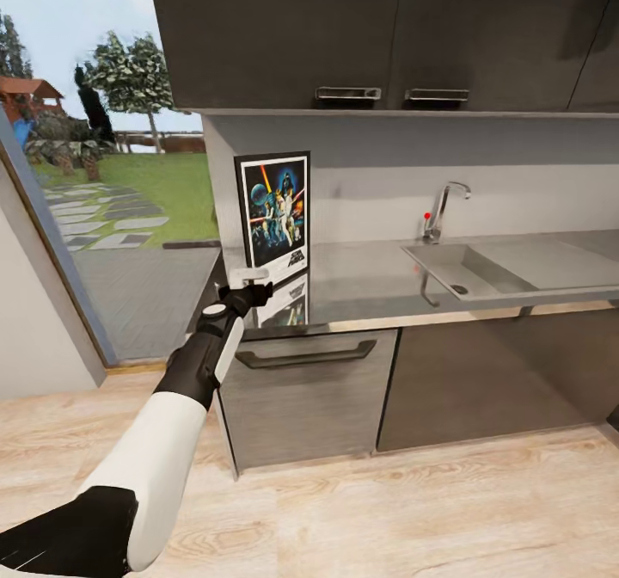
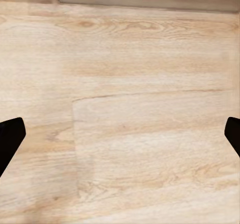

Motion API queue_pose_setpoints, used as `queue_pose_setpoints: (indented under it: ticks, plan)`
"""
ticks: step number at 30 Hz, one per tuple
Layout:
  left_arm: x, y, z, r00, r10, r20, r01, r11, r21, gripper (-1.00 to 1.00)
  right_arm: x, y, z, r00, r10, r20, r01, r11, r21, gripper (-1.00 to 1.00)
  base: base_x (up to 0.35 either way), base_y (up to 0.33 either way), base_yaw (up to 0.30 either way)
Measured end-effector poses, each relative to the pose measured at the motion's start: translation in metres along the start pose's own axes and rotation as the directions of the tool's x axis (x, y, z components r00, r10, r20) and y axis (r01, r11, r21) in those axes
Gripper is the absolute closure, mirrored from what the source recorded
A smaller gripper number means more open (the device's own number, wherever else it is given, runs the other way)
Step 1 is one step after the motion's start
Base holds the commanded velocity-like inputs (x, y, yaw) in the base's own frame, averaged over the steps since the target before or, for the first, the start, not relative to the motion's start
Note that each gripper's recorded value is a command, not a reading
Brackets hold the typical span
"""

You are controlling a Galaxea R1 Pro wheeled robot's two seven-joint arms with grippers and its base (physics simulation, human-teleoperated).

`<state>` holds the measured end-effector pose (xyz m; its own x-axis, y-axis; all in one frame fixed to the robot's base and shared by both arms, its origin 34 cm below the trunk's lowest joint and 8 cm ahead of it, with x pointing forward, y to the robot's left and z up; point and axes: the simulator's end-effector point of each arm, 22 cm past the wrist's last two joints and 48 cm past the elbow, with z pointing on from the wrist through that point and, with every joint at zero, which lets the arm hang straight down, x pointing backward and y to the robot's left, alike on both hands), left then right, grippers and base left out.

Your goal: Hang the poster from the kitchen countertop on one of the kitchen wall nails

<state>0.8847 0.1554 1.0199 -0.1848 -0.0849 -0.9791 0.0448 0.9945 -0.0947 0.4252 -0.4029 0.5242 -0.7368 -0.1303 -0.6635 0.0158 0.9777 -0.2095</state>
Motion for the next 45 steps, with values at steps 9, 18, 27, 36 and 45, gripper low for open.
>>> queue_pose_setpoints:
  ticks: [9, 18, 27, 36, 45]
  plan:
    - [0.0017, -0.0012, 0.0002, 1.000, 0.001, -0.004, -0.001, 1.000, 0.005, -1.00, -0.0003, -0.0006, 0.0000, 1.000, 0.000, 0.001, 0.000, 1.000, 0.001, -1.00, 0.183, 0.090, 0.000]
    - [0.0029, -0.0003, 0.0006, 1.000, 0.002, -0.007, -0.002, 1.000, 0.004, -1.00, -0.0003, -0.0002, 0.0001, 1.000, 0.000, 0.001, 0.000, 1.000, 0.000, -1.00, 0.048, 0.156, 0.000]
    - [0.0031, 0.0005, 0.0005, 1.000, 0.004, -0.008, -0.004, 1.000, 0.003, -1.00, -0.0009, 0.0009, 0.0001, 1.000, -0.001, 0.003, 0.001, 1.000, -0.002, -1.00, 0.006, 0.023, -0.048]
    - [0.0031, 0.0001, 0.0004, 1.000, 0.003, -0.008, -0.003, 1.000, 0.004, -1.00, -0.0012, 0.0012, 0.0001, 1.000, -0.002, 0.004, 0.002, 1.000, -0.002, -1.00, 0.005, 0.001, -0.002]
    - [0.0027, -0.0003, 0.0002, 1.000, 0.004, -0.007, -0.004, 1.000, 0.005, -1.00, -0.0013, 0.0012, 0.0000, 1.000, -0.003, 0.004, 0.003, 1.000, -0.003, -1.00, 0.169, 0.000, 0.000]
